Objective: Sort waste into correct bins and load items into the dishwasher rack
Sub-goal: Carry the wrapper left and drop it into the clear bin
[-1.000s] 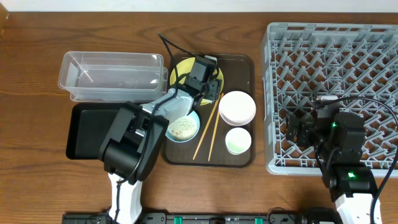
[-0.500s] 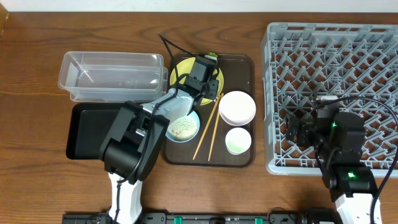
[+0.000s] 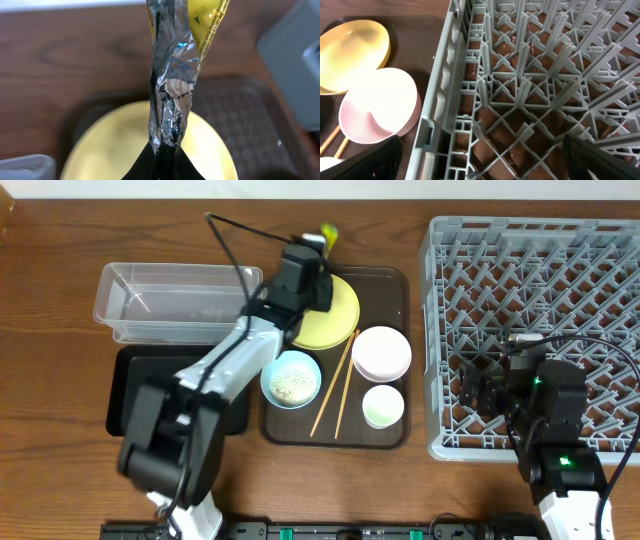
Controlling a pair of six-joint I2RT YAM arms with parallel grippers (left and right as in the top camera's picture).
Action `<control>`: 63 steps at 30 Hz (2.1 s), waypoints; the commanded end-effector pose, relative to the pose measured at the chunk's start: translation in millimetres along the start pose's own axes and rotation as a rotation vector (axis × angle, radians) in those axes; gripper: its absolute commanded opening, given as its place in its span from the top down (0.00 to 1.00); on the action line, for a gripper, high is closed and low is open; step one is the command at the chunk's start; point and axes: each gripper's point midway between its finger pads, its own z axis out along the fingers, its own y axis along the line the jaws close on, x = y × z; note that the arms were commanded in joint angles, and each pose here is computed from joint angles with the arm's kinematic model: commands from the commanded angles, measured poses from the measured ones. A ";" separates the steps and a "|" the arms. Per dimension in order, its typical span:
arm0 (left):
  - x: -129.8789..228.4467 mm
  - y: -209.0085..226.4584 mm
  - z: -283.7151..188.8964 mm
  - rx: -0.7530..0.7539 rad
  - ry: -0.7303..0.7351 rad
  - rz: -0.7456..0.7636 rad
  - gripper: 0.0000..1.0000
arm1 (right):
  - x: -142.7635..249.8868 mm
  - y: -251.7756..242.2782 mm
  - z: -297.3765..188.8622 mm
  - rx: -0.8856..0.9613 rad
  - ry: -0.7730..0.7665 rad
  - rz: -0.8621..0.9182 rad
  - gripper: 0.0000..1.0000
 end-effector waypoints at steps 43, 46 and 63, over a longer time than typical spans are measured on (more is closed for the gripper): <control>4.4 179.1 -68.5 -0.318 0.095 -0.316 0.67 | -9.6 1.0 -3.4 -0.004 -0.021 0.010 0.01; 4.8 178.4 -70.9 -0.321 0.094 -0.352 0.67 | -9.6 1.0 -3.4 -0.004 -0.021 0.010 0.01; 23.1 174.1 -78.8 -0.346 0.140 -0.585 0.62 | -9.5 1.0 -3.4 -0.004 -0.020 0.010 0.01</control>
